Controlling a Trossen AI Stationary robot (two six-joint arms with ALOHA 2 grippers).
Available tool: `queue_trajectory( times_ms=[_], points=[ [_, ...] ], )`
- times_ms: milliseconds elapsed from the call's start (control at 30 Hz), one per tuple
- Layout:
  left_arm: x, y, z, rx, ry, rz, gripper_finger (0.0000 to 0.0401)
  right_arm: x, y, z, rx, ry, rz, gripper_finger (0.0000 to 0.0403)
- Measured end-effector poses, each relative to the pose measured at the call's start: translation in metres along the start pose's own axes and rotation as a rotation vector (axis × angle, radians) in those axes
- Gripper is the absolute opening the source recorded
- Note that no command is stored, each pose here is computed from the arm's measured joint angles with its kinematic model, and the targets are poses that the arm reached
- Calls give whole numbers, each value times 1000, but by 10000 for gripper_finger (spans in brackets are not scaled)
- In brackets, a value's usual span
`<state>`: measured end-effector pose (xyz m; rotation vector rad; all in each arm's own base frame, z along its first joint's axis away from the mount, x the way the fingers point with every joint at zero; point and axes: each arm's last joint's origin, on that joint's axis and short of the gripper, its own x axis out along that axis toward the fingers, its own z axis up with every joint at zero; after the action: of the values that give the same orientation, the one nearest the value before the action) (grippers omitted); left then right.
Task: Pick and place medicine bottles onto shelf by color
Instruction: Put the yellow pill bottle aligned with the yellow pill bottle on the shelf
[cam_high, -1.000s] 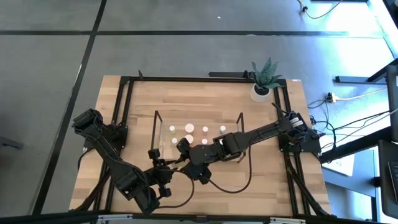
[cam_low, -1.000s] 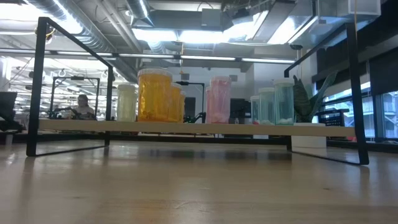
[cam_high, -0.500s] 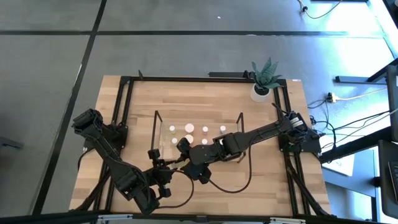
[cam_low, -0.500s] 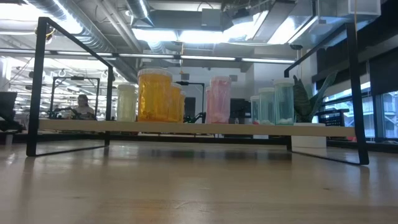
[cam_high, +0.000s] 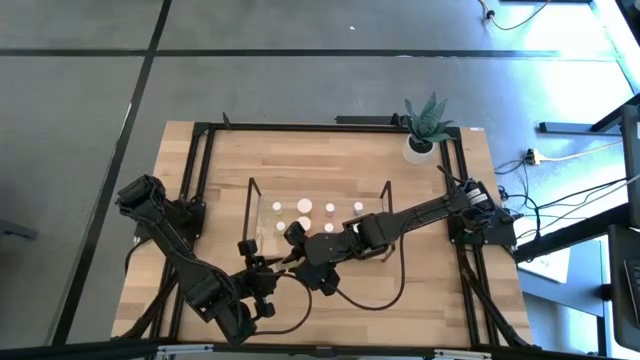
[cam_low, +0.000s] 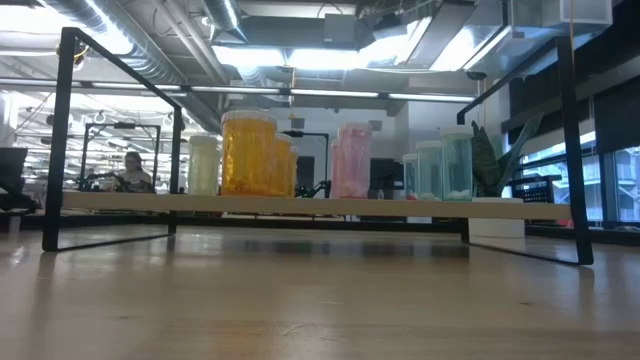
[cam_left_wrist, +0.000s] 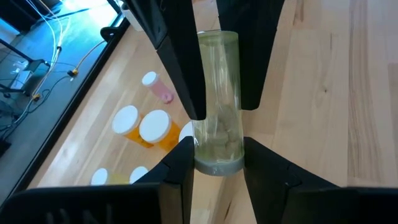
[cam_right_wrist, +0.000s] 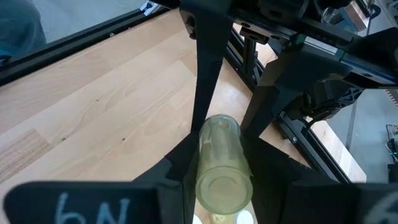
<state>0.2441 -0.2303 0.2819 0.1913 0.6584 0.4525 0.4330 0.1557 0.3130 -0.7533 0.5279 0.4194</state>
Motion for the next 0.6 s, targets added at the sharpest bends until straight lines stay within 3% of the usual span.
queue_trajectory(
  times_ms=[600],
  points=[
    [11, 5, 5, -35, 77, -27, 109, 0, 1, -2, 0, 11, 10, 110]
  ],
)
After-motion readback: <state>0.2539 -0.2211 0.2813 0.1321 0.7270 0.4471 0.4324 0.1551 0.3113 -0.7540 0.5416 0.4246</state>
